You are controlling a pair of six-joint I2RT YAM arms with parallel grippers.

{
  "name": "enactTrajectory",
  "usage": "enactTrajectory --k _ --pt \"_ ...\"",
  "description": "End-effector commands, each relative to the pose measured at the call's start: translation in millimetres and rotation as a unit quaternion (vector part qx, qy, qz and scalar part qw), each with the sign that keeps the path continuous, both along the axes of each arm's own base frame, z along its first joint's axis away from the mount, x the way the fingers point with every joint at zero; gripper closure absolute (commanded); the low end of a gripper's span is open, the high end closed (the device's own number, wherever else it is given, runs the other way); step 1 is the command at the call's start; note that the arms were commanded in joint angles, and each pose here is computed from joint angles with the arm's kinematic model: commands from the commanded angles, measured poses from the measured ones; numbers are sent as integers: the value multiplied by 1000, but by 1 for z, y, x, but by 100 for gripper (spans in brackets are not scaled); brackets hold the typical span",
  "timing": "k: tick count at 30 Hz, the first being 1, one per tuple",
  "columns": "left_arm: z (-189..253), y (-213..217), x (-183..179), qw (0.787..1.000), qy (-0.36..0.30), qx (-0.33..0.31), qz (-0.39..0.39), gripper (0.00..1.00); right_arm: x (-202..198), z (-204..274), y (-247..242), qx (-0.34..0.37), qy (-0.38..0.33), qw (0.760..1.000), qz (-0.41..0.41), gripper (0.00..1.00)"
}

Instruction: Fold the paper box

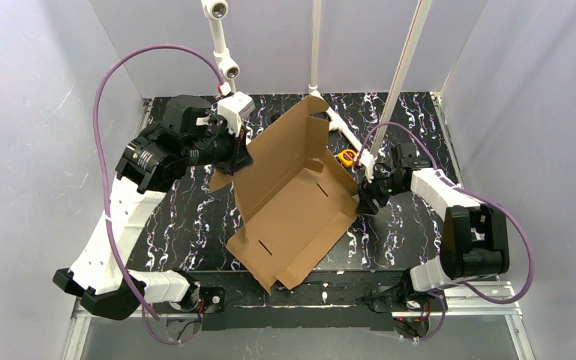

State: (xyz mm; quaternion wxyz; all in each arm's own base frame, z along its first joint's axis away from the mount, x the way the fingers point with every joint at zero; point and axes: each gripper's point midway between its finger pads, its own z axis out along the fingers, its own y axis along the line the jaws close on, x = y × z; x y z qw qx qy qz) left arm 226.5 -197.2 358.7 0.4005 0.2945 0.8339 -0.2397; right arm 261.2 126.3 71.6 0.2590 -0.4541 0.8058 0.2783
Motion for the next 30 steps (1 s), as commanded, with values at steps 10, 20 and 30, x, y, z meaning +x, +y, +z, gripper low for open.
enactTrajectory --k 10,20,30 --pt "40 5 1 996 -87 -13 -22 100 17 18 34 74 8 997 13 99" --pt "94 -17 5 974 -196 -42 -105 100 91 116 61 153 -269 942 -133 99" --pt "39 -27 -44 976 -127 -90 -154 100 114 46 75 75 -331 919 -199 99"
